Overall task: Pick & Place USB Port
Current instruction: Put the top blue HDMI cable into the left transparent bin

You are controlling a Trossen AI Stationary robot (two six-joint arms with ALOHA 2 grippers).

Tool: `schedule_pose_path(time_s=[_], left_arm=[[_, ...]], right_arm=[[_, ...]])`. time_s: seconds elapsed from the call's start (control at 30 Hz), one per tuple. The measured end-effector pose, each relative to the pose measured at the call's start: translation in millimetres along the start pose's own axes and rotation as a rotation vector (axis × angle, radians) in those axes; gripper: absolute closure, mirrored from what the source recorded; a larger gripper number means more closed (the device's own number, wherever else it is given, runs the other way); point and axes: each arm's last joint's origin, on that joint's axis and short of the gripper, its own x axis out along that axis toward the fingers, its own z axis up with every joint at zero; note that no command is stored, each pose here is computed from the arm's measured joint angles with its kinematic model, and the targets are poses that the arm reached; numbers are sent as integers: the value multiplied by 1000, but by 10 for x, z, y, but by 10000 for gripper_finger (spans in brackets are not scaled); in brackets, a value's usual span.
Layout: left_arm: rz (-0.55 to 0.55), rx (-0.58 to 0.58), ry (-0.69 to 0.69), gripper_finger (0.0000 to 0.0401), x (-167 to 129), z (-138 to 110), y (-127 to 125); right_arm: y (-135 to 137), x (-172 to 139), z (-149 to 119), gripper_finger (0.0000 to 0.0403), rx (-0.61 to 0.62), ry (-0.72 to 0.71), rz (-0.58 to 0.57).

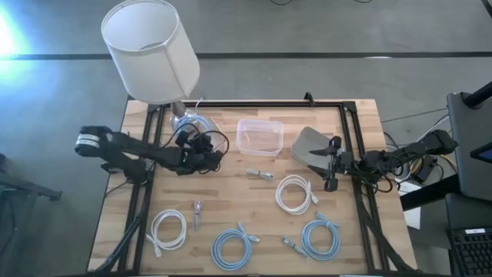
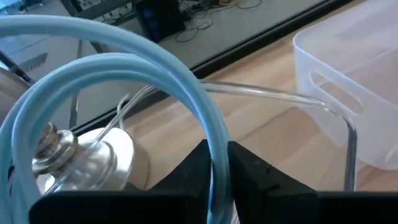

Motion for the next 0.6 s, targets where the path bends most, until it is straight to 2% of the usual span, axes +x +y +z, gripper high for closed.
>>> schedule_pose_path(time_s=[0.3,0.6], left_arm=[[-5,-16,8,326,-2,1,10],[-19,-30,19,280,-7,9,20]], right_arm=[[0,0,0,168,0,0,0],[0,0,0,168,0,0,0]])
